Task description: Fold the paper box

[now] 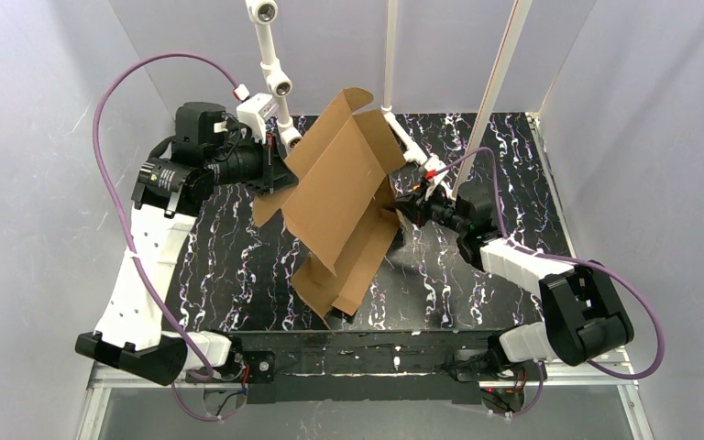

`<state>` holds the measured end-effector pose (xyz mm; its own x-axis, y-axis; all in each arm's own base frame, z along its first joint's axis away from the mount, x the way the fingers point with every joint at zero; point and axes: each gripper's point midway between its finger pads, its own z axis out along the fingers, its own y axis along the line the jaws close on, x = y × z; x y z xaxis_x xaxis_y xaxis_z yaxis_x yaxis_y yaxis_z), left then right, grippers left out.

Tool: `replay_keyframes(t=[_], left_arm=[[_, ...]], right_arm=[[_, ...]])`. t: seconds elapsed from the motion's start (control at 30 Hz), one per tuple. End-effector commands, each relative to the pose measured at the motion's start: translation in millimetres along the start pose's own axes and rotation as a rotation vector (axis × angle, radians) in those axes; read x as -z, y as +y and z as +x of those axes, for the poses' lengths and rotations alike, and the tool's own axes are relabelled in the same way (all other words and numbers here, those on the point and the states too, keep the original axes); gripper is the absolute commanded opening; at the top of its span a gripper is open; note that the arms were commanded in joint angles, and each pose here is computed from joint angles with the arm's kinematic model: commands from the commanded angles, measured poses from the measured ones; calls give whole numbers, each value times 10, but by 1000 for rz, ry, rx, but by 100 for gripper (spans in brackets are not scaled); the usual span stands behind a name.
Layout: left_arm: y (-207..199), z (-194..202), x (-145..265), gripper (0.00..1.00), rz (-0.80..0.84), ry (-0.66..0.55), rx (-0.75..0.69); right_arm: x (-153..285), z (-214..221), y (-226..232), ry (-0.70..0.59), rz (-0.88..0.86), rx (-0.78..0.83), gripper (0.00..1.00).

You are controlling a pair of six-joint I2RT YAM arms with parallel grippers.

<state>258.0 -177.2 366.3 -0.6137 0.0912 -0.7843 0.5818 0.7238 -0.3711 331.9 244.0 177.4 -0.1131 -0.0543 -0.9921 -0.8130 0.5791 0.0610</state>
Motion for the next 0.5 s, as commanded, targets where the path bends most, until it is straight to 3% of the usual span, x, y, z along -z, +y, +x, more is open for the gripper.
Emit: replay_keyframes(t=[0.0,0.17,0.47], left_arm=[[-195,105,89,0,77,13,-29],[-231,162,112,0,95,24,-42],[-189,255,110,0,79,50,-49]], right_arm=[[-1,261,171,103,-95,-47,21],[-16,289,142,123,-100,-34,28],[22,313,45,187,-157,52,29]])
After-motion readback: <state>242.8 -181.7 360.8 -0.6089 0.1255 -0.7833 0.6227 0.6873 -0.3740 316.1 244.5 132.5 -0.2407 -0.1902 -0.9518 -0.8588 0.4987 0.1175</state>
